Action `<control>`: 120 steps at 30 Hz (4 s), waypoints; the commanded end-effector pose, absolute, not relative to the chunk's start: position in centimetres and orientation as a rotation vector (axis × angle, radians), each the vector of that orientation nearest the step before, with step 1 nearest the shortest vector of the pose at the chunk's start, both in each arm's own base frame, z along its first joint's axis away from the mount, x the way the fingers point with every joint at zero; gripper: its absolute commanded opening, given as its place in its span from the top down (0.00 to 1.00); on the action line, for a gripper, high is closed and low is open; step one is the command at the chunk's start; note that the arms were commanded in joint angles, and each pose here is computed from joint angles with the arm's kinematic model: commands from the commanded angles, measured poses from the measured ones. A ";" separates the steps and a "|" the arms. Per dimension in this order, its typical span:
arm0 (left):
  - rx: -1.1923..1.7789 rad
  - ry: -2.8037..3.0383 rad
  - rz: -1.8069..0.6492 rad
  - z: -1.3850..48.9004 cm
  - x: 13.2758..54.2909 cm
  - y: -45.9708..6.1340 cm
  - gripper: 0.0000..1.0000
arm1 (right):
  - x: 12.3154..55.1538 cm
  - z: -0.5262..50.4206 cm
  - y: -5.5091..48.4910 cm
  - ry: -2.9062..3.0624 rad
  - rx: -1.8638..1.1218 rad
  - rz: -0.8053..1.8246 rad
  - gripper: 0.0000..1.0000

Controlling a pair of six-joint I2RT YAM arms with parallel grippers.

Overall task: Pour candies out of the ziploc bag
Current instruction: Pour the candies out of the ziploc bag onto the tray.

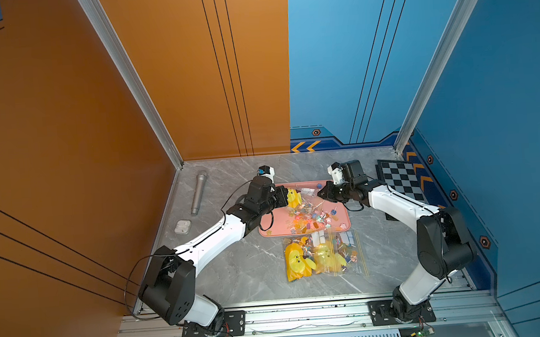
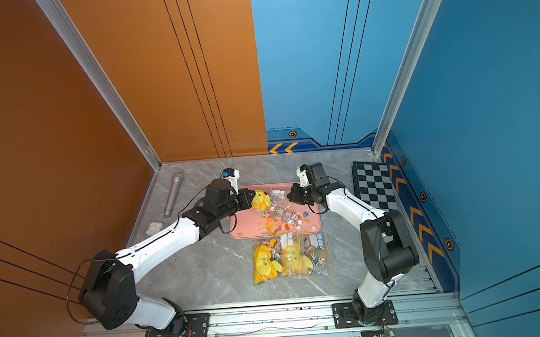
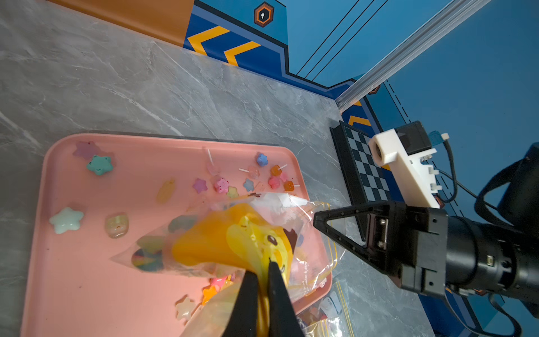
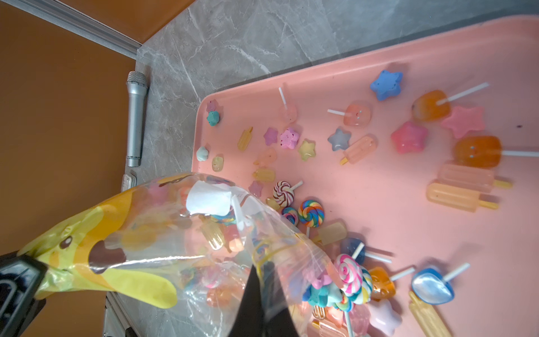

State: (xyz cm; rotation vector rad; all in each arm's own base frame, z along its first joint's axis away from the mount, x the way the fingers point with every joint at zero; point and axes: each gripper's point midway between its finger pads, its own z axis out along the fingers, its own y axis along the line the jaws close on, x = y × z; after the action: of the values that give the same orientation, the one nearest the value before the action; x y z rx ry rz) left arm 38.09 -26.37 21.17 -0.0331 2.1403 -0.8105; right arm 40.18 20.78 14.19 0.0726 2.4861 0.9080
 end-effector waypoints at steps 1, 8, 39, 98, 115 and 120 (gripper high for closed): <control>-0.014 2.010 -0.830 26.0 38.5 -26.6 1.00 | 40.5 15.6 20.3 2.442 0.087 0.922 1.00; -0.012 2.013 -0.820 25.8 38.7 -26.6 1.00 | 41.1 15.8 20.1 2.436 0.094 0.923 1.00; 0.014 2.013 -0.777 25.8 40.3 -27.0 1.00 | 44.8 16.5 20.3 2.432 0.084 0.936 1.00; 0.022 1.958 -0.628 27.8 40.0 -23.6 1.00 | 48.0 16.1 23.8 2.459 0.046 0.979 1.00; 0.014 1.947 -0.584 28.5 39.7 -21.8 1.00 | 48.2 16.1 25.2 2.471 0.022 0.985 1.00; 0.016 1.947 -0.569 28.7 39.6 -21.4 1.00 | 48.2 16.1 25.6 2.472 0.014 0.985 1.00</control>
State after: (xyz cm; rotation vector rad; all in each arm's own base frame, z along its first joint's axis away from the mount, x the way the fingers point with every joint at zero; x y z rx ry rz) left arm 39.63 -22.96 26.35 0.0353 2.0165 -0.6094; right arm 47.64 26.42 17.47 -0.0379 2.4297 1.0409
